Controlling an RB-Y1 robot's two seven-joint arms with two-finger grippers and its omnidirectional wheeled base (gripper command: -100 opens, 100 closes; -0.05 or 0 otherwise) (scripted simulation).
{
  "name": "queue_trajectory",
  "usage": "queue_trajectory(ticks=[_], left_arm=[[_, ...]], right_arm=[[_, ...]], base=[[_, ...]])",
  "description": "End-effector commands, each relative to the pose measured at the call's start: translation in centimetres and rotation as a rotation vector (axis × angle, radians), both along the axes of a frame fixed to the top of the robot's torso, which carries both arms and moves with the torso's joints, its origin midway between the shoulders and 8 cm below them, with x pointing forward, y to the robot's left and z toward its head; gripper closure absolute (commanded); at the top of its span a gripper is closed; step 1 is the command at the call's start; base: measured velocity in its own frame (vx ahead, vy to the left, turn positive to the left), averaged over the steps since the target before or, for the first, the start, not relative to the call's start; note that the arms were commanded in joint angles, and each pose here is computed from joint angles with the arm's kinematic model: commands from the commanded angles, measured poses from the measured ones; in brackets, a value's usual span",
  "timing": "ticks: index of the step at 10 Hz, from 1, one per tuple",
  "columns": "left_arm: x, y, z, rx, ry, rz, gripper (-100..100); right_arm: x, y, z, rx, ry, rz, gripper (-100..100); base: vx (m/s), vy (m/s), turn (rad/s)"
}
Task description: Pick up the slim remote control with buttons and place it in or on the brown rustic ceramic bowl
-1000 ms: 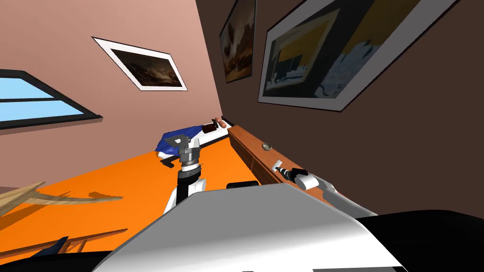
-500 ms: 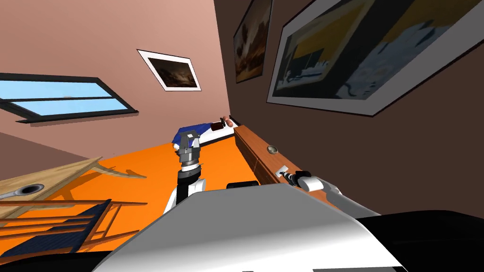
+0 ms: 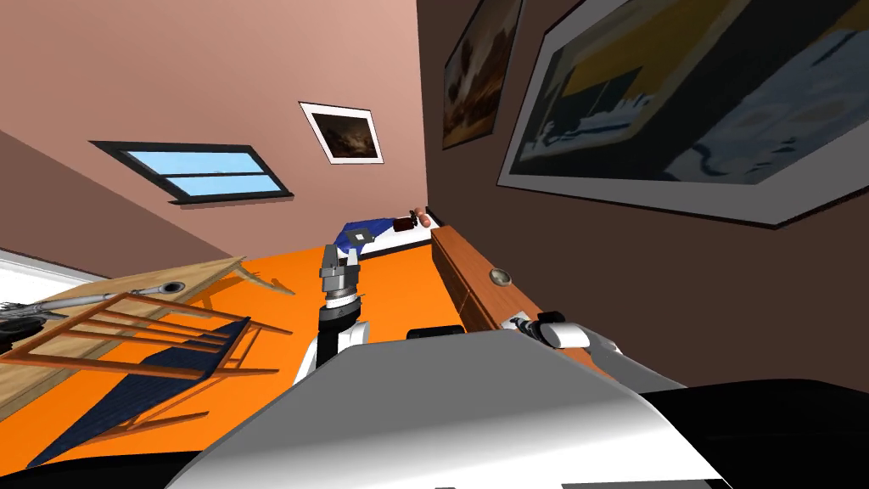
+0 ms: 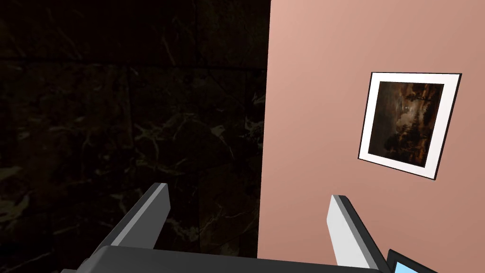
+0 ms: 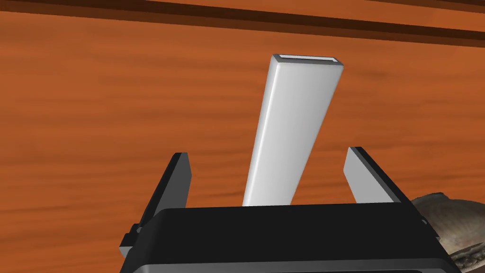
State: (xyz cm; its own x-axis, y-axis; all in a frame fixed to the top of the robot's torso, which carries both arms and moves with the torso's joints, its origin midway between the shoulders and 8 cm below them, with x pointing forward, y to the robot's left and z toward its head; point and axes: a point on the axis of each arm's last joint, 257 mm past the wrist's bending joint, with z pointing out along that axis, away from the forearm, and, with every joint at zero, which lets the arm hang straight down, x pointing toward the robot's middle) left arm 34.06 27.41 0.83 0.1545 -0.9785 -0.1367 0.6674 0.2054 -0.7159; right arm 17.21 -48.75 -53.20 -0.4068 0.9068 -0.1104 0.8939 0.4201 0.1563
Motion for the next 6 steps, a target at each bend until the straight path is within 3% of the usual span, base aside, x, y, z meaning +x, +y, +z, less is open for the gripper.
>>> queue_trajectory(ticks=[1,2,6], left_arm=[[0.0,0.0,0.0,0.000,0.000,0.000,0],[0.0,0.0,0.0,0.000,0.000,0.000,0],[0.0,0.0,0.0,0.000,0.000,0.000,0]], right_arm=[[-2.0,-0.9,-0.7,0.003,0.046,-0.043,-100],[-2.0,-0.9,-0.7,0.002,0.047,-0.043,-100],[-6.8,-1.8,-2.6,0.022,0.149,-0.157,-100]], base=[[0.018,-0.063,0.265],[0.015,-0.054,0.171],[0.023,-0.081,0.351]])
